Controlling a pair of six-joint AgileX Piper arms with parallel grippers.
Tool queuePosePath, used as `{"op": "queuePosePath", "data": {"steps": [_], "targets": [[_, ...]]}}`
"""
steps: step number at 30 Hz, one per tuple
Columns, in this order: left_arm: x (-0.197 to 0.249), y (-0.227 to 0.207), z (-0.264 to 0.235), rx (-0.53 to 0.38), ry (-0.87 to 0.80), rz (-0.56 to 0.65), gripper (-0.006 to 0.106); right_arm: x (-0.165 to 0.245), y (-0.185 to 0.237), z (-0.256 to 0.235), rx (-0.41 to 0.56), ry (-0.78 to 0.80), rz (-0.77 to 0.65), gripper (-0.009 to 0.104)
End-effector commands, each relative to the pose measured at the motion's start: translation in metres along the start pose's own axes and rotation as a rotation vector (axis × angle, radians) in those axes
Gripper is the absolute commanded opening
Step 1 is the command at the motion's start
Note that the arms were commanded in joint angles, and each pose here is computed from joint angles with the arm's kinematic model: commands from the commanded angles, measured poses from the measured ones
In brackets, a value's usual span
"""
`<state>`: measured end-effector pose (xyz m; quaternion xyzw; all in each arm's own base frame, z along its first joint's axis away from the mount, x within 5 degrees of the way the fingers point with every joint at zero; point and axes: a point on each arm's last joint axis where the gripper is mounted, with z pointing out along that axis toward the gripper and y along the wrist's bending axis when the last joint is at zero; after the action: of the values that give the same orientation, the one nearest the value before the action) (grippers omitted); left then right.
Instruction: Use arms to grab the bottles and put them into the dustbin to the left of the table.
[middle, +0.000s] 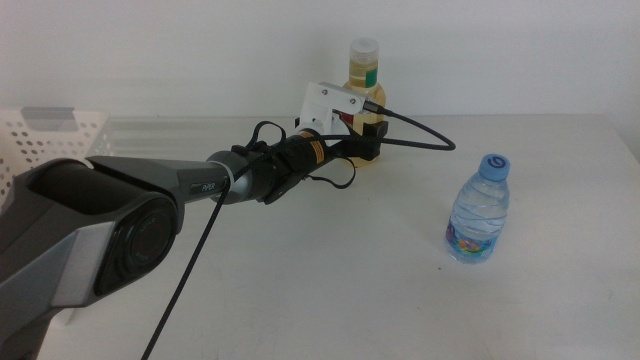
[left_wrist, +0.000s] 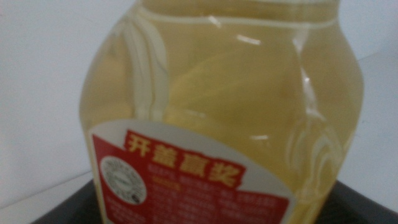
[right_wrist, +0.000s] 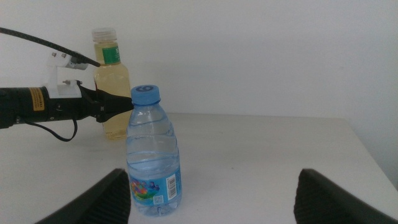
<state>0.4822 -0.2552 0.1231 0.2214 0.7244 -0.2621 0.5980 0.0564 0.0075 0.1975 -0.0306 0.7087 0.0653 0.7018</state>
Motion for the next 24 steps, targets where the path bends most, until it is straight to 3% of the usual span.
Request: {"op": "queuePosePath", "data": {"steps": [1, 7, 10, 15, 24], "targets": [[-0.055, -0.009, -0.005, 0.049, -0.169, 0.019, 0.073, -0.011, 0.001, -0.003, -0.004, -0.109, -0.018, 0.075], [-0.055, -0.004, -0.007, 0.047, -0.164, -0.041, 0.031, -0.011, 0.001, -0.003, -0.004, -0.109, -0.018, 0.075], [-0.057, -0.001, -0.008, 0.042, -0.151, -0.013, 0.018, -0.011, 0.001, -0.003, -0.004, -0.109, -0.018, 0.075], [-0.063, -0.003, -0.011, 0.04, -0.12, 0.049, 0.013, -0.011, 0.001, -0.003, -0.004, -0.109, -0.018, 0.075], [-0.076, -0.006, -0.025, 0.03, -0.111, 0.068, 0.012, -0.011, 0.001, -0.003, -0.004, -0.109, -0.018, 0.075]]}}
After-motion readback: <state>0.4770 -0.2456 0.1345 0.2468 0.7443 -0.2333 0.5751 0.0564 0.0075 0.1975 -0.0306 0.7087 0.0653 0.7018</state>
